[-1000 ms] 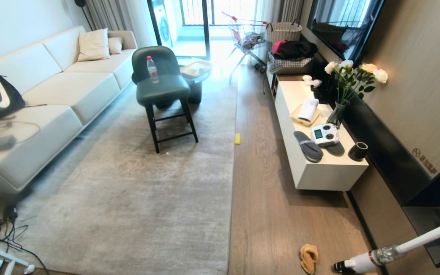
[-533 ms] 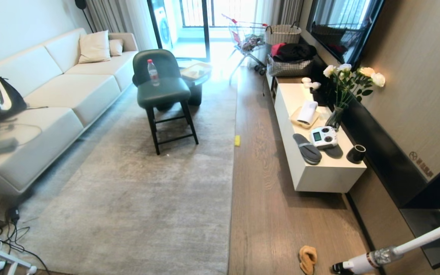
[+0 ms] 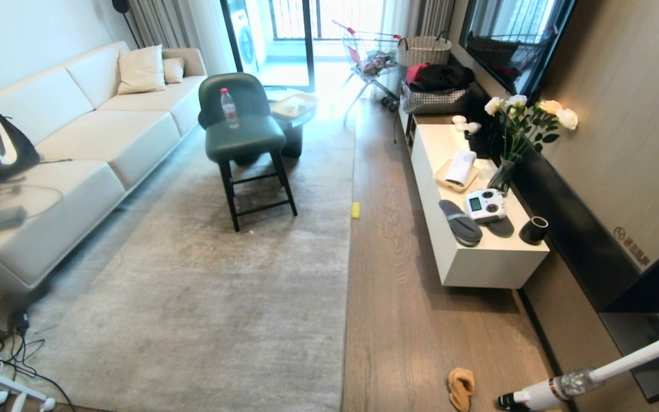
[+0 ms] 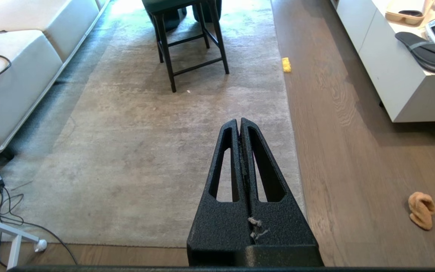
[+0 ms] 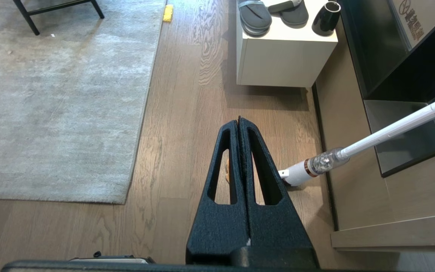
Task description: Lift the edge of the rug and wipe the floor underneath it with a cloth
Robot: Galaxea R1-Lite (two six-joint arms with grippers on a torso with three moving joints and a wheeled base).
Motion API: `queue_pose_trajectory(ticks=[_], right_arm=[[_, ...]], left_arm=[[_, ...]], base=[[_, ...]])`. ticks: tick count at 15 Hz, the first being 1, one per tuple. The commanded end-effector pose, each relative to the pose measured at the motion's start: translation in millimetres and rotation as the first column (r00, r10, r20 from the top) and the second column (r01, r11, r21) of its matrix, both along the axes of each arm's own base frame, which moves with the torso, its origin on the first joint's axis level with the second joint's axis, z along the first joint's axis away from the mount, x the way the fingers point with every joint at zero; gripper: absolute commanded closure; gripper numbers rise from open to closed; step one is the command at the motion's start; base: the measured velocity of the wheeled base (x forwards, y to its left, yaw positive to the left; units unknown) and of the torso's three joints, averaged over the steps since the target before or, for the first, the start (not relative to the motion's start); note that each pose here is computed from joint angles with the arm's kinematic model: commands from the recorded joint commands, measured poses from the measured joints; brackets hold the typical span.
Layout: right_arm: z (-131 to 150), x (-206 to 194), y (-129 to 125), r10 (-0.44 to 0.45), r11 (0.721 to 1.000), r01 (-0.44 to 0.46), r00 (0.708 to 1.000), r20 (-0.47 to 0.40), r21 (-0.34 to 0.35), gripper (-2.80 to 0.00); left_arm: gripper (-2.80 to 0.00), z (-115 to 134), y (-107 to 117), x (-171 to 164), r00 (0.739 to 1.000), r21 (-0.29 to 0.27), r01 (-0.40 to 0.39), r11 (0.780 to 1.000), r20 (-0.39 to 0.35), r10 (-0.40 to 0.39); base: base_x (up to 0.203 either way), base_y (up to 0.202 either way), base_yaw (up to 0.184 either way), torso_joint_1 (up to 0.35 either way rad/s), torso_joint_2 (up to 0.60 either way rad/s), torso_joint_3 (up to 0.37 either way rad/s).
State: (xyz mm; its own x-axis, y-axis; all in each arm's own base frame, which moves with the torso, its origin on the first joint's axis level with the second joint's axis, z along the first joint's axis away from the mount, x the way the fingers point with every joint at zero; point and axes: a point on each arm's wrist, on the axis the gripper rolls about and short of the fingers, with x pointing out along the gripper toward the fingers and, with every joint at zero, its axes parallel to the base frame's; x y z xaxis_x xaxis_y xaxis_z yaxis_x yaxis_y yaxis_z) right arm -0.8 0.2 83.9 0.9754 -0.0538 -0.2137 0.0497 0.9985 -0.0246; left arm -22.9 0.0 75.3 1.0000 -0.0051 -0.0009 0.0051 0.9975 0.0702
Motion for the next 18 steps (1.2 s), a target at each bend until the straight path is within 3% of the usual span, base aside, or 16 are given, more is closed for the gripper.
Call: queue_pose_trajectory(ticks=[1,18], right_arm=[[0.1,0.2,0.0,0.0,1.0,0.0,1.0,-0.001,-0.001,0.0],[-0.1,0.1,-0.1,-0.002,1.0,0.002,1.0,-0.003,-0.005,0.0]], left_arm=[[0.0,0.0,0.0,0.1,1.0,0.0,0.0,1.0,-0.001,0.0],[0.0,0.0,0.0,0.1,1.0,0.0,0.0,1.0,-0.001,0.0]], base=[[0.0,0.0,0.0,0.0,0.0,0.0],[0.0,0.0,0.0,0.0,0.0,0.0]])
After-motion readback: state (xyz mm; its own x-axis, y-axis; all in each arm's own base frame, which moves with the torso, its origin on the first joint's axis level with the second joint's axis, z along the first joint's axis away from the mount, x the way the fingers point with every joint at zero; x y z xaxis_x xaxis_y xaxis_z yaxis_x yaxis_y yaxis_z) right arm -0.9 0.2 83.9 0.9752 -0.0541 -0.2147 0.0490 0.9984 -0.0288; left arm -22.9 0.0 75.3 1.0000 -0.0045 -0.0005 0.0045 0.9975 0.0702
